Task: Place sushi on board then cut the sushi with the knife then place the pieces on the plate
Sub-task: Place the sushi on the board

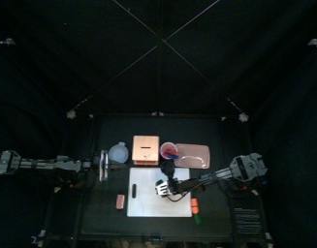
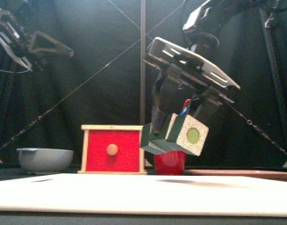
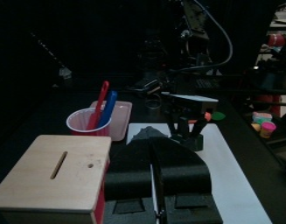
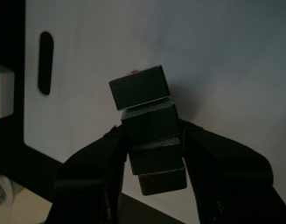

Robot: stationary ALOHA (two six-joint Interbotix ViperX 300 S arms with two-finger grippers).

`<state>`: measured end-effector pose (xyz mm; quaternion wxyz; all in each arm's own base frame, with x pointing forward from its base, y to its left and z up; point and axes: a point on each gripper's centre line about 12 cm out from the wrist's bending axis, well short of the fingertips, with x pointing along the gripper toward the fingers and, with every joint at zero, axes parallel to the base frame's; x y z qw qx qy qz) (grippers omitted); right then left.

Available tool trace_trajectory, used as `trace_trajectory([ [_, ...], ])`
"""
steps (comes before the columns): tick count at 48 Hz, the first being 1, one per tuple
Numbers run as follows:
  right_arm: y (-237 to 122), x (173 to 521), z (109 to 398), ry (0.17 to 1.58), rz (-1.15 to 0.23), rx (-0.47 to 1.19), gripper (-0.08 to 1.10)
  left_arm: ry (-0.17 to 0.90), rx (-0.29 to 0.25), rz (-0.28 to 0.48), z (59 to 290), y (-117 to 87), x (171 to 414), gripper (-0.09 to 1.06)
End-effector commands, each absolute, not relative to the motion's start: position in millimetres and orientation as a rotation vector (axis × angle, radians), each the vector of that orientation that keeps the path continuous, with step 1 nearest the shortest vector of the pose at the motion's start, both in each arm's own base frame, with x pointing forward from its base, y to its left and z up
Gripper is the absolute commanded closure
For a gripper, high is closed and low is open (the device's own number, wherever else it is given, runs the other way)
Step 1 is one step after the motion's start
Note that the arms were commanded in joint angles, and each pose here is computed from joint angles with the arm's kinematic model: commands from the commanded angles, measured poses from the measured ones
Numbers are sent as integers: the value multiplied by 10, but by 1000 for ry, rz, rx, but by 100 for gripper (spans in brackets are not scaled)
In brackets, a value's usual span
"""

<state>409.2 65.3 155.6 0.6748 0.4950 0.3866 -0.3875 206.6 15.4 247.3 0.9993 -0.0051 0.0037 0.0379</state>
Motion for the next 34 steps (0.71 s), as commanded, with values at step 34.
trace_trajectory([
  [34,643,4351,1580,826,-1158,1193,41,2,12,75,2491,157,2076,99],
])
